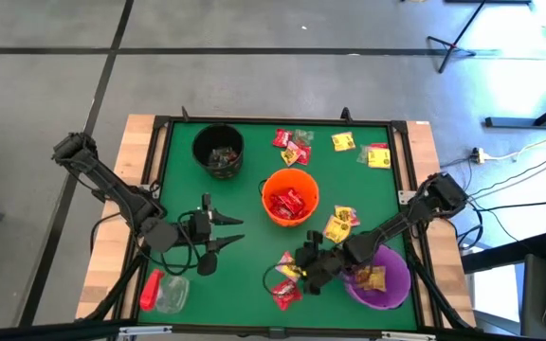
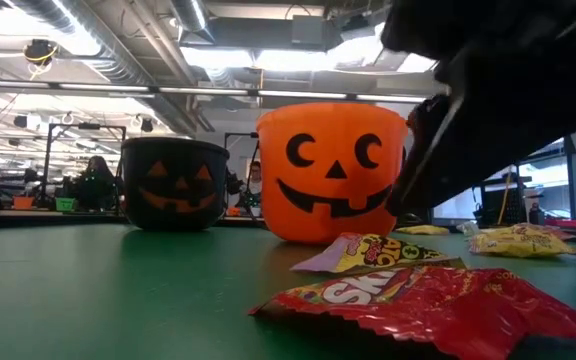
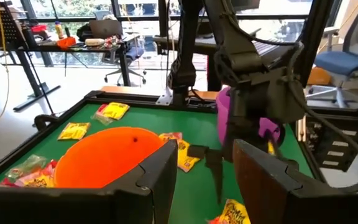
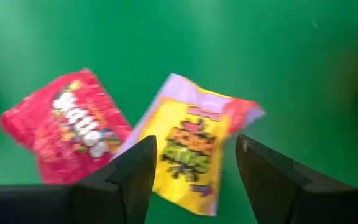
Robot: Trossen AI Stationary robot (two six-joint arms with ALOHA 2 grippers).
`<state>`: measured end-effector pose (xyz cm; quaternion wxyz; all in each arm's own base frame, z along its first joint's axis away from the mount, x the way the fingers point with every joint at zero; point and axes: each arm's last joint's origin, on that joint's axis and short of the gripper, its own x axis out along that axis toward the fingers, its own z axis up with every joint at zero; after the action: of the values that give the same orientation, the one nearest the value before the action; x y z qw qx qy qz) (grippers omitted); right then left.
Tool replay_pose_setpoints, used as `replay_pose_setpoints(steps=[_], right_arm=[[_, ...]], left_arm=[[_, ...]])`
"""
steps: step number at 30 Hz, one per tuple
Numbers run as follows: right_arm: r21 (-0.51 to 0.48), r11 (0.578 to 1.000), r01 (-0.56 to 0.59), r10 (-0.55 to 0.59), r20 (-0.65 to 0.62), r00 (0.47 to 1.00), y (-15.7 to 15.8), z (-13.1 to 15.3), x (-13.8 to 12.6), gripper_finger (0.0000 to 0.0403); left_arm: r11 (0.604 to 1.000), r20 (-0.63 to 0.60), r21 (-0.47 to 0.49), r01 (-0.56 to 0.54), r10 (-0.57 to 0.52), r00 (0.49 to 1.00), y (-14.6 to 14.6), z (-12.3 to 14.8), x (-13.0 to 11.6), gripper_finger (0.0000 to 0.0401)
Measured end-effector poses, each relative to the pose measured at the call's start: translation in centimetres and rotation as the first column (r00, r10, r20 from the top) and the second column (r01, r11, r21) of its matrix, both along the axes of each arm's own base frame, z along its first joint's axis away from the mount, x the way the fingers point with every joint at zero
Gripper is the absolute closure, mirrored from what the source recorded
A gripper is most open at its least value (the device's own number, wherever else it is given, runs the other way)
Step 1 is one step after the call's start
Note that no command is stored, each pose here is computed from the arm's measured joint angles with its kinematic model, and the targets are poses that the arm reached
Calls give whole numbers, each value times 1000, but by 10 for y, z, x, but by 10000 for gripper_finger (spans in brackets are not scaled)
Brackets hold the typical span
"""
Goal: Sort candy
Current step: Put the yellow candy into the purple bin
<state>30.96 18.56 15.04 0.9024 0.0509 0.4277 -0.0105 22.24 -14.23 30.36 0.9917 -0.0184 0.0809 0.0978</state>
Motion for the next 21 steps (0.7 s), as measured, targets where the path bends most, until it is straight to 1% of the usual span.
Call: replay_pose_setpoints(steps=[4,6,9,12,16,21], right_arm=[[24,999,22,-21,-54,998,-9,-9,5,181],[55,998,16,-13,-55,998,-10,-12,9,185],[68,998,8,-2,-87,996,-10,-20,9,194],[57,998,13,-8,-98,995,-10,-23,9,212],[49,999,14,-8,-105,994,-10,-23,8,258],[55,998,-17,23,-109,994,-8,-19,10,344]], left_arm=[[1000,-6,7,-21,21,1000,-1,-3,2,252],[1000,1,2,-23,23,1000,-1,-2,2,252],[1000,13,-5,-23,23,1000,-1,-1,2,252],[1000,12,-4,-23,23,1000,-1,-1,2,252],[1000,12,-3,-22,22,1000,-1,-1,2,252],[1000,12,-2,-23,23,1000,-1,-1,2,252]])
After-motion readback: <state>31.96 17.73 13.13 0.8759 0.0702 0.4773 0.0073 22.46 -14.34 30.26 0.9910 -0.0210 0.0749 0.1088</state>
